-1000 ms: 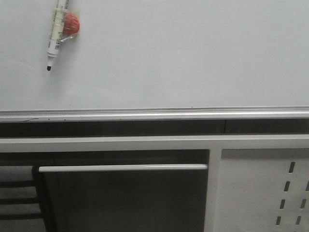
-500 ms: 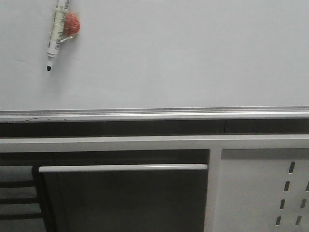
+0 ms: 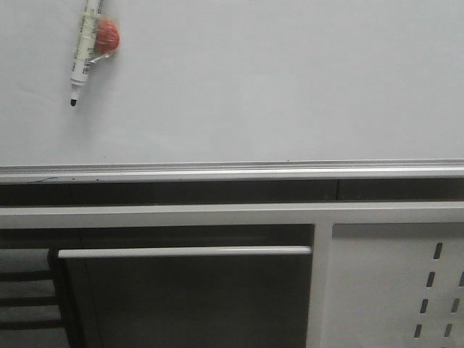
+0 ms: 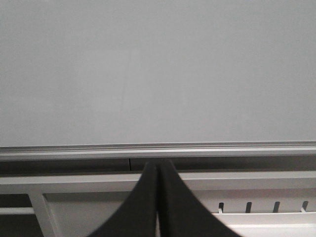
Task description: Write number 1 on whiteboard
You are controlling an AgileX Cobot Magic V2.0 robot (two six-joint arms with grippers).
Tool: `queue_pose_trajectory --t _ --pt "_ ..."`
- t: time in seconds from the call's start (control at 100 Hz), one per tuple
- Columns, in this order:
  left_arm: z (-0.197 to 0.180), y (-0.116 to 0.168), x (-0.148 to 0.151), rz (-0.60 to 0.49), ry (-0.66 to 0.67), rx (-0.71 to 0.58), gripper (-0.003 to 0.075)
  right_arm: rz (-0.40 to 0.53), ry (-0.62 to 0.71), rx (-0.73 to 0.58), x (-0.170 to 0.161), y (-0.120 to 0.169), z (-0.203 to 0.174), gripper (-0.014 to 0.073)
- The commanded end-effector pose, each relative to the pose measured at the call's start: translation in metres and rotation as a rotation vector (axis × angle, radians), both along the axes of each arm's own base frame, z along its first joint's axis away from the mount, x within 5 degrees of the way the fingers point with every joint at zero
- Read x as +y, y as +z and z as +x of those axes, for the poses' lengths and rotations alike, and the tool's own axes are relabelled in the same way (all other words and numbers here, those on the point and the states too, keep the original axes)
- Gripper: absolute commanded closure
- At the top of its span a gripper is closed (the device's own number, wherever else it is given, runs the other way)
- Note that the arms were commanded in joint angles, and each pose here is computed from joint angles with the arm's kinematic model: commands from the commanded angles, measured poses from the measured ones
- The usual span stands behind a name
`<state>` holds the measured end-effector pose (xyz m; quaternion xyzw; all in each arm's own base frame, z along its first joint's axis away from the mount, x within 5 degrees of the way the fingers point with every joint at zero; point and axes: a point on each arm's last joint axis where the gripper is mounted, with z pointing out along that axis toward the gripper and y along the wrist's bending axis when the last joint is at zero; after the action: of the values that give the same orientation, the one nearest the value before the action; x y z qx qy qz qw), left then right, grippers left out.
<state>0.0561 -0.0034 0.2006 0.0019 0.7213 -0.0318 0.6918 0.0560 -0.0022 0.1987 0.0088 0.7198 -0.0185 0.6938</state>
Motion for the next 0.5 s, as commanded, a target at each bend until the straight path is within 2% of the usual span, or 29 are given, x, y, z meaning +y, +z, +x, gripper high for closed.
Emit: queue_pose_trajectory --t 0.0,0.16,0.41,0.49 --pt "0.0002 -0.0038 0.0011 -0.051 0.013 -0.076 0.0741 0.053 0.003 -0.076 0.0002 -0.0002 -0.0002 0.0660" --pt "0.0001 -0.0033 0.0009 -0.170 0.010 -0.076 0.0741 0.298 0.012 -0.090 0.0010 0.0004 -0.0002 0.0660" --pt "-0.0001 -0.0003 0.0011 -0.522 0.006 -0.081 0.0741 0.668 0.026 -0.105 0.0020 0.0017 -0.0002 0.0659" --pt "-0.0006 0.0035 0.0012 -0.623 0.002 -0.089 0.0741 0.701 0.047 -0.084 0.0045 0.0048 -0.0009 0.0659"
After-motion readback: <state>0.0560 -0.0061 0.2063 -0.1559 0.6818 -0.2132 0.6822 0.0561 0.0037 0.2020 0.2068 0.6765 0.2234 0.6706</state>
